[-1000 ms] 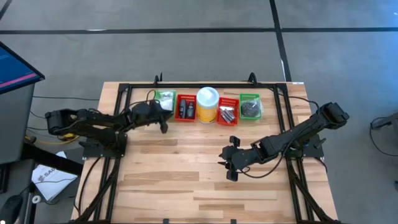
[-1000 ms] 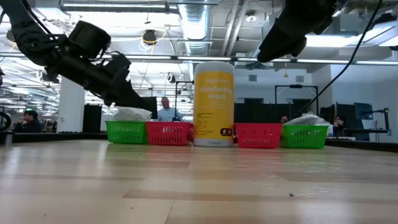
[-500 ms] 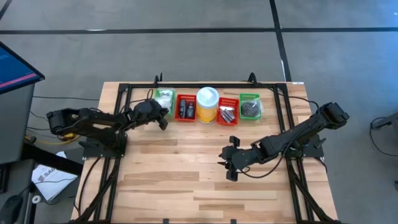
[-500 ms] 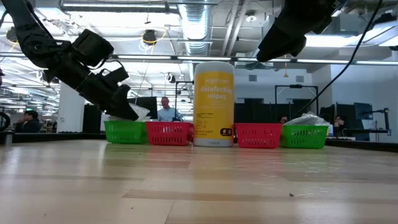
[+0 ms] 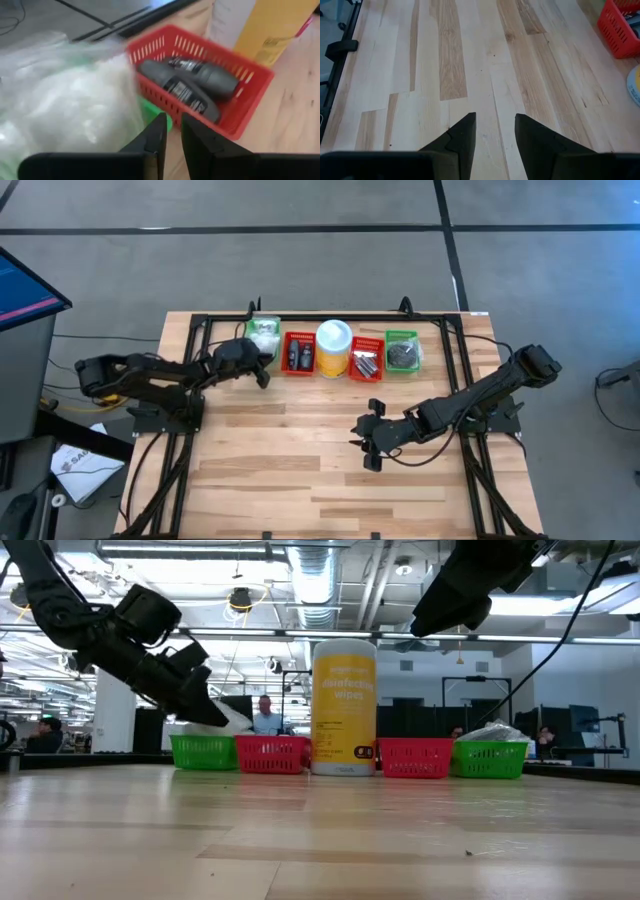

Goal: Pick & Place Travel size toiletries
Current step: Return to Home Position

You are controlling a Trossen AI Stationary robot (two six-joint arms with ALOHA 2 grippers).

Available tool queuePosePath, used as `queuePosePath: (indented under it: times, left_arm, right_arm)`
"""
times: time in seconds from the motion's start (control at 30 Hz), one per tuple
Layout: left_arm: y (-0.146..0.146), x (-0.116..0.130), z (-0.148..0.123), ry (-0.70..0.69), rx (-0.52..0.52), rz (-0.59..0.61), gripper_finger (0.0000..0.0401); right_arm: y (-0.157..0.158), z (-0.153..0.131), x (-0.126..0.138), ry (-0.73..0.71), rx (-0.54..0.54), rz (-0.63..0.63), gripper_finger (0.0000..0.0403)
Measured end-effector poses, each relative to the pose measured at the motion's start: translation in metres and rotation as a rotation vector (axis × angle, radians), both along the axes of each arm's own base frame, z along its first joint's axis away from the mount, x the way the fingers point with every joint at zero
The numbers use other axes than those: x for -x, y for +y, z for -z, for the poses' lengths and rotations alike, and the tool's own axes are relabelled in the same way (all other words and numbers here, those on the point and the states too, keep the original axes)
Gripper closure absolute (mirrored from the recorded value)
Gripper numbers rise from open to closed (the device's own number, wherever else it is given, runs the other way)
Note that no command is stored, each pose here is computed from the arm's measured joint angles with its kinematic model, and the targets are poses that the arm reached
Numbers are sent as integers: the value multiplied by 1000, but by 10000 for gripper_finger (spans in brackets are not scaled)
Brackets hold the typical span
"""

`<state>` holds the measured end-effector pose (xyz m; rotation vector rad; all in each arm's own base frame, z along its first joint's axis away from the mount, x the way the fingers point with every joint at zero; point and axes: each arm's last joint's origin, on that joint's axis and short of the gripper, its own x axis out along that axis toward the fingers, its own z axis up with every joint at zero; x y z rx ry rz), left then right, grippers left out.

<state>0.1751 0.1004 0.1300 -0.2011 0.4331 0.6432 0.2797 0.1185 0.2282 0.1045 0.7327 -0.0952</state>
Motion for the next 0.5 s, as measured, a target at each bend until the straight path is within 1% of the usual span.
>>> queuePosePath:
  times: [0.1, 0.3, 0.5]
  left_arm:
    - [-1, 1, -5, -24, -9, 6, 352]
    - [-4, 0, -13, -87, 8, 59, 352]
    - [-17, -3, -20, -121, 0, 124, 352]
  right_arm:
    - [0, 0, 0, 0, 0, -1, 275]
    - [0, 0, 0, 1, 0, -1, 275]
    - [0, 0, 0, 2, 3, -2, 275]
